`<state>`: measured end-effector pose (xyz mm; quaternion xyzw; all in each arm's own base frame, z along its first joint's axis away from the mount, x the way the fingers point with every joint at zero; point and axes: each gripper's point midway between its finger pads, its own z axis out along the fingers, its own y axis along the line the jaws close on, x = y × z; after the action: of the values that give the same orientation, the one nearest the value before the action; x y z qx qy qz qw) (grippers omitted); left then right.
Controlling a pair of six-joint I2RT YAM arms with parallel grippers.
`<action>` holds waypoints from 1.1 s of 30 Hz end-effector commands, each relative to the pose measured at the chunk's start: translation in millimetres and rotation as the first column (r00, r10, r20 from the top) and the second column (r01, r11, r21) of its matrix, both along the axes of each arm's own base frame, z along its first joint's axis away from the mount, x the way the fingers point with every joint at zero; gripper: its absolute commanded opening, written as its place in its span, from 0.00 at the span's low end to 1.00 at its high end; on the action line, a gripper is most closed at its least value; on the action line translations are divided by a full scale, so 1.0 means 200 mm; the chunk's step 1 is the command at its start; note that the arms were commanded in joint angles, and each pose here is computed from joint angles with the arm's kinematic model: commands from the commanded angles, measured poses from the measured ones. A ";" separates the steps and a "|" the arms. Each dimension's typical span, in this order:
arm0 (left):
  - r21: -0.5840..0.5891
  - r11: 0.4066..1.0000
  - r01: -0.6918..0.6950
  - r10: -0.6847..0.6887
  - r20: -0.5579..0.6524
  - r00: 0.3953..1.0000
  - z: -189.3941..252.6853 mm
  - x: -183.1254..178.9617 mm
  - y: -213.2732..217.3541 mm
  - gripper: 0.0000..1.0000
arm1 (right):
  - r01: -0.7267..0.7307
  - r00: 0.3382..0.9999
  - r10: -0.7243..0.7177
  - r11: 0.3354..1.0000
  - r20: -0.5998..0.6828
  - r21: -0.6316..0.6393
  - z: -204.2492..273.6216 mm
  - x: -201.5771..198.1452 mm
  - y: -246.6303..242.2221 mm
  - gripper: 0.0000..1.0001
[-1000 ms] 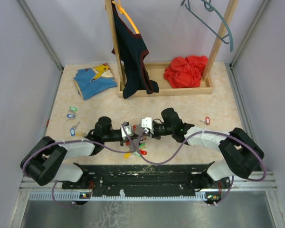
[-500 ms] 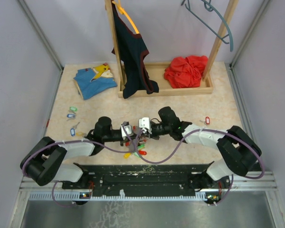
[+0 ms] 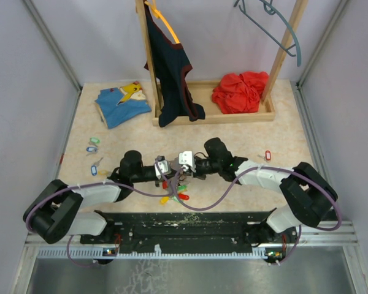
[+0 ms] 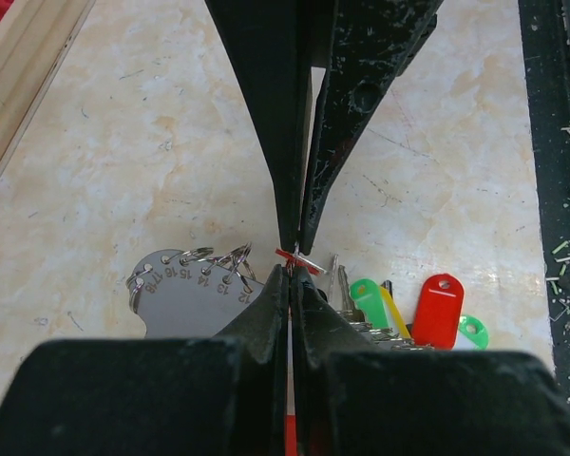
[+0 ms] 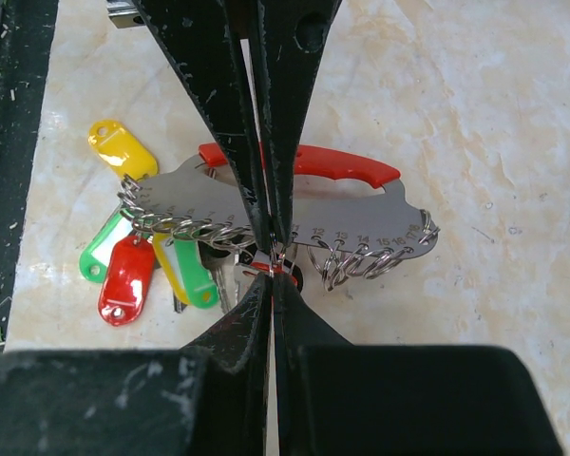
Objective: Put the keys on the keyring
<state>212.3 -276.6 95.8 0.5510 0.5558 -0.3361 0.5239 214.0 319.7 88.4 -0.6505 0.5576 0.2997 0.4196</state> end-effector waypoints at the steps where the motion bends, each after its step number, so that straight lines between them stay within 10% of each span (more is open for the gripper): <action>1: -0.072 0.997 0.007 -0.003 0.056 0.998 0.12 0.01 -0.02 0.00 | -0.009 0.999 0.008 1.000 0.034 0.017 0.03 0.00 0.03 0.00; 22: -0.185 0.973 -0.137 0.151 0.062 0.987 0.18 0.05 0.06 0.00 | 0.297 0.954 -0.295 0.954 -0.054 0.033 0.05 0.09 -0.08 0.00; 33: -0.214 0.946 -0.244 0.262 0.061 0.963 0.20 0.12 0.12 0.00 | 0.707 0.567 -0.757 0.649 -0.324 -0.280 -0.01 0.07 -0.34 0.00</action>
<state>228.4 -256.8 113.3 0.4563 0.5779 -0.3072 0.6028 220.8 270.6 72.7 -0.4347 0.7908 0.2397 0.3581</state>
